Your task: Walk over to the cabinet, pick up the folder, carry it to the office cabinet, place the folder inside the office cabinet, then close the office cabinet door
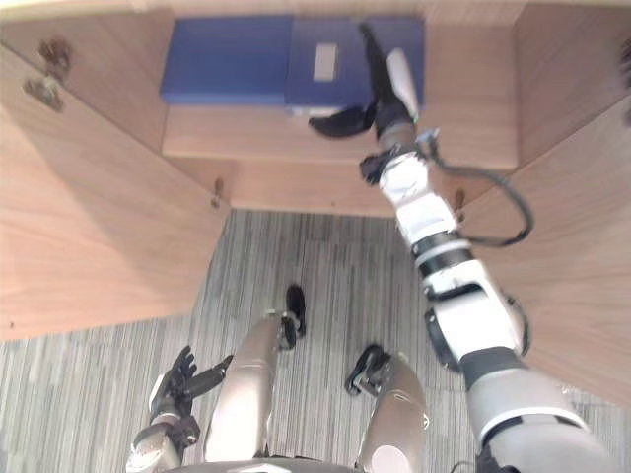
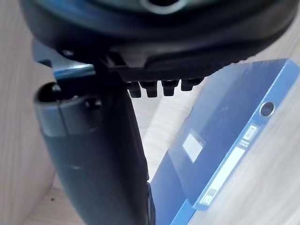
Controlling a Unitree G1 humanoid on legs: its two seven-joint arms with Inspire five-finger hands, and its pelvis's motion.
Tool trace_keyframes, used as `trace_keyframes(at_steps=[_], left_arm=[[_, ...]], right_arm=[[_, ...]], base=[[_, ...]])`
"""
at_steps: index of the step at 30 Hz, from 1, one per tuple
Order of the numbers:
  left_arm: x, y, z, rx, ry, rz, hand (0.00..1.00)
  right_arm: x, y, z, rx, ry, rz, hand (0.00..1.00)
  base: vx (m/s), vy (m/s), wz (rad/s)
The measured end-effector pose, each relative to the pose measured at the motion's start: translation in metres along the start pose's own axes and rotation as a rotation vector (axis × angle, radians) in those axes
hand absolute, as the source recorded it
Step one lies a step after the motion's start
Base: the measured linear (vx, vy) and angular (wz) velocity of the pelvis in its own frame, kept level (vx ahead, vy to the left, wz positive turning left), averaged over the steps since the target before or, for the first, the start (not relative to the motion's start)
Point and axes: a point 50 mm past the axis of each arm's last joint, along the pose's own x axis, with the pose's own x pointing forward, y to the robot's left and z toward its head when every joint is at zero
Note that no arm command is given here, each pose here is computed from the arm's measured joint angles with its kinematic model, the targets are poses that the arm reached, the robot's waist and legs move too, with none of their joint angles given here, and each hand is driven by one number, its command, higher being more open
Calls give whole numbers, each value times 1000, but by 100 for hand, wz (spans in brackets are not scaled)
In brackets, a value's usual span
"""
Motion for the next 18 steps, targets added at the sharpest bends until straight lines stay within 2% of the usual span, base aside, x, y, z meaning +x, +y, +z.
trace_keyframes(at_steps=[2,3,5,7,8,10,11,13,15,16,18], left_arm=[[-4,7,-16,-2,63,40,100],[-5,9,-20,-1,80,51,100],[-8,17,-34,14,143,93,100],[-10,19,-41,19,180,113,100],[-12,22,-50,23,219,136,100],[-12,23,-56,14,254,155,100],[-13,26,-60,20,284,171,100],[-15,29,-64,39,306,182,100],[-18,32,-70,74,341,190,100],[-19,33,-72,79,351,193,100],[-22,34,-77,95,380,199,100]], right_arm=[[-34,44,-37,57,129,89,100],[-44,54,-47,70,165,111,100],[-89,96,-84,146,351,199,100],[-121,113,-110,164,486,250,100],[-154,125,-133,185,626,287,100],[-183,133,-151,187,743,317,100],[-212,137,-166,146,833,376,100],[-241,139,-179,94,908,446,100],[-284,137,-194,48,1021,529,100],[-295,136,-197,60,1059,531,100],[-338,126,-208,149,1235,453,100]], base=[[172,-41,-30],[216,-48,-28],[213,-59,-20],[146,-44,-4],[150,-40,-2],[135,-38,-5],[94,-30,-6],[62,-6,-7],[50,23,-15],[33,33,-23],[17,39,-15]])
